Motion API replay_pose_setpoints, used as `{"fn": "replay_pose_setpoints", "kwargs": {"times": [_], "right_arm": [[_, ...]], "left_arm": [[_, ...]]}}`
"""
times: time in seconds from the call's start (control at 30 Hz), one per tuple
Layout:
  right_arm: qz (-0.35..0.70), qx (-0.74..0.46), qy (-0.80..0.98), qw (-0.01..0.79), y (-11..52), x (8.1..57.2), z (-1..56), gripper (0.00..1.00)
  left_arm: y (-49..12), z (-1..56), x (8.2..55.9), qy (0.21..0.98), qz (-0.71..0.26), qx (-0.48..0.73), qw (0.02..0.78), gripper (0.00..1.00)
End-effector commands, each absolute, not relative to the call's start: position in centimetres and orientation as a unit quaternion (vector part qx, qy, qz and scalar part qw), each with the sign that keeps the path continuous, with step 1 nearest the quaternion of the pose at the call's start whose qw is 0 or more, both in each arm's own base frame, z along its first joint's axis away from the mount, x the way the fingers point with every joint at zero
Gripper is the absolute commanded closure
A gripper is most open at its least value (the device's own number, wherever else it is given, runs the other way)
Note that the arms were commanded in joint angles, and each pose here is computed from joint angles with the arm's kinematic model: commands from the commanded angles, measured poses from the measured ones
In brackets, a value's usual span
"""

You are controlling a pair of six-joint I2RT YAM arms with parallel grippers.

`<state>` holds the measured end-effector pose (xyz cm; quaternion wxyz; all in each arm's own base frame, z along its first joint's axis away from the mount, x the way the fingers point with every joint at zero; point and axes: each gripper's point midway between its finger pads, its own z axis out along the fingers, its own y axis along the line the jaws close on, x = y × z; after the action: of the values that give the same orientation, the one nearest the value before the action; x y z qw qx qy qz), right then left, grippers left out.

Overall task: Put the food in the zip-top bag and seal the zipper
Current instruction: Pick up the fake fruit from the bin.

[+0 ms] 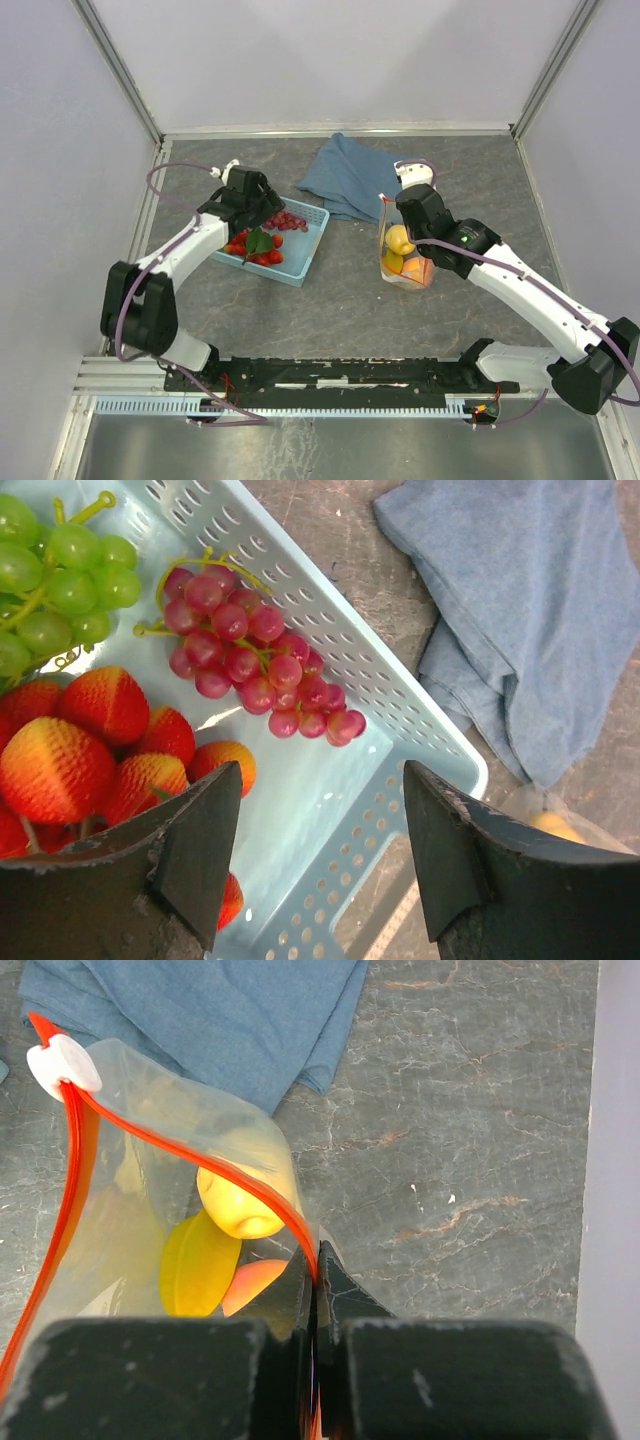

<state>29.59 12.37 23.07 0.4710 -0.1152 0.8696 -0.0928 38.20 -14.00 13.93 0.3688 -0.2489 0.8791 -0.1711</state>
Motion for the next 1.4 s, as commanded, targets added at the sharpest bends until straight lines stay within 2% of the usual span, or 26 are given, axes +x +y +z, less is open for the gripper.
{"fn": "replay_pose_setpoints", "kwargs": {"times": [0.0, 0.57, 0.63, 0.8, 0.93, 1.07, 1.13, 1.37], "right_arm": [[-0.076, -0.104, 0.857, 0.499, 12.7, 30.1, 24.5, 0.99], [-0.067, -0.113, 0.859, 0.495, 13.0, 29.9, 23.8, 0.98], [-0.066, -0.114, 0.860, 0.494, 13.1, 29.9, 23.7, 0.98], [-0.065, -0.113, 0.860, 0.493, 13.1, 30.0, 23.7, 0.99], [-0.063, -0.111, 0.859, 0.496, 13.1, 29.8, 24.0, 0.98], [-0.062, -0.108, 0.858, 0.498, 12.9, 29.7, 24.2, 0.99], [-0.061, -0.107, 0.858, 0.498, 12.9, 29.7, 24.3, 0.98], [-0.066, -0.104, 0.858, 0.498, 12.5, 29.5, 24.8, 0.99]], "left_arm": [[-14.4, 13.2, 41.5, 0.856, -0.174, -0.298, 0.385, 0.30], [-13.5, 4.3, 44.2, 0.894, -0.075, -0.278, 0.342, 0.33], [-13.7, 3.7, 44.2, 0.898, -0.073, -0.275, 0.336, 0.37], [-14.2, 3.2, 44.1, 0.904, -0.082, -0.262, 0.327, 0.57], [-14.2, 4.6, 43.9, 0.900, -0.092, -0.254, 0.343, 0.77], [-14.1, 6.1, 43.3, 0.894, -0.105, -0.249, 0.358, 0.92], [-14.0, 7.3, 43.0, 0.889, -0.112, -0.247, 0.369, 0.97], [-14.5, 11.6, 42.0, 0.872, -0.140, -0.231, 0.408, 0.97]]}}
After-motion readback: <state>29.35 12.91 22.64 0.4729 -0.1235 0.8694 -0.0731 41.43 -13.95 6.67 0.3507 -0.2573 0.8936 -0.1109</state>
